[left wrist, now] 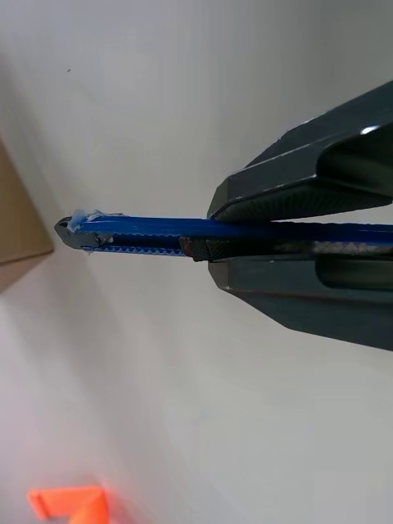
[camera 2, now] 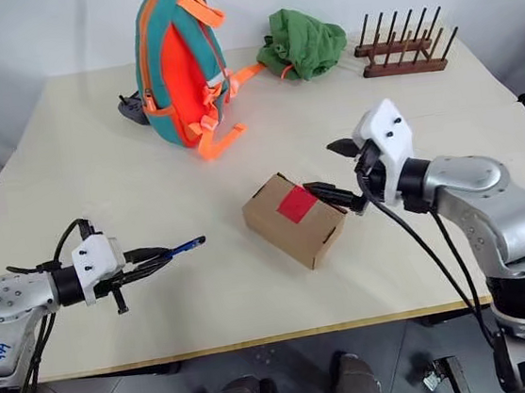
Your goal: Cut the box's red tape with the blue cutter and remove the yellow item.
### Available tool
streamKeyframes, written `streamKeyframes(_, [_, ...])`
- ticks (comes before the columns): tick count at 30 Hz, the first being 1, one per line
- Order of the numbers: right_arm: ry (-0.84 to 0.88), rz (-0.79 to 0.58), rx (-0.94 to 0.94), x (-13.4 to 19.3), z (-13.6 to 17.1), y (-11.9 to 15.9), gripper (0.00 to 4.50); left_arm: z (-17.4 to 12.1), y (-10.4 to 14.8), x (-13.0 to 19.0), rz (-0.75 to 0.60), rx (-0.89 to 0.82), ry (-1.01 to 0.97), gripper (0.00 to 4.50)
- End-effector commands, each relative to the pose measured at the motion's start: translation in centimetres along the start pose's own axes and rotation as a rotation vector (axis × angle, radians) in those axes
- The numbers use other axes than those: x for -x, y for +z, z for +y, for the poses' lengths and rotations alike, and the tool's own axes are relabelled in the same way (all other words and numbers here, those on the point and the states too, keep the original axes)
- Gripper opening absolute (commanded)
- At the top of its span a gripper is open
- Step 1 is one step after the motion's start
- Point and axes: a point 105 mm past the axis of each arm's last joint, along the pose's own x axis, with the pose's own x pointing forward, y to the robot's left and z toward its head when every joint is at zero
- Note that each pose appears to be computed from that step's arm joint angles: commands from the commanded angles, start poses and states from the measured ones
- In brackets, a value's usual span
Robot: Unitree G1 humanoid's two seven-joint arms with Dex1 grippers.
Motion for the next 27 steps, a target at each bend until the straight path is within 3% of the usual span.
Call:
streamKeyframes(1, [-0.020, -0.029, 0.070, 1.2, -0.8, 1.5, 4.44, 0.9, 1.0, 0.4, -0.041, -0.011, 0.032, 0.43])
streamKeyframes(8, [-0.038, -0.010, 0.061, 1.4, -1.2, 1.4, 4.44, 2.1, 2.5, 0.0, -0.093, -0.087, 0.105, 0.43])
streamKeyframes(13, [-0.015, -0.017, 0.044, 1.5, -1.0, 2.1, 4.44, 2.8, 5.4, -1.2, -0.201, -0.125, 0.165, 0.43])
streamKeyframes(20, [-0.015, -0.048, 0.036, 1.2, -1.3, 3.1, 4.44, 2.2, 7.2, -2.2, -0.316, 0.139, 0.101, 0.43])
streamKeyframes(27, [0.001, -0.061, 0.018, 1.1, -0.9, 3.5, 4.44, 1.7, 8.6, -2.4, -0.361, 0.236, 0.038, 0.43])
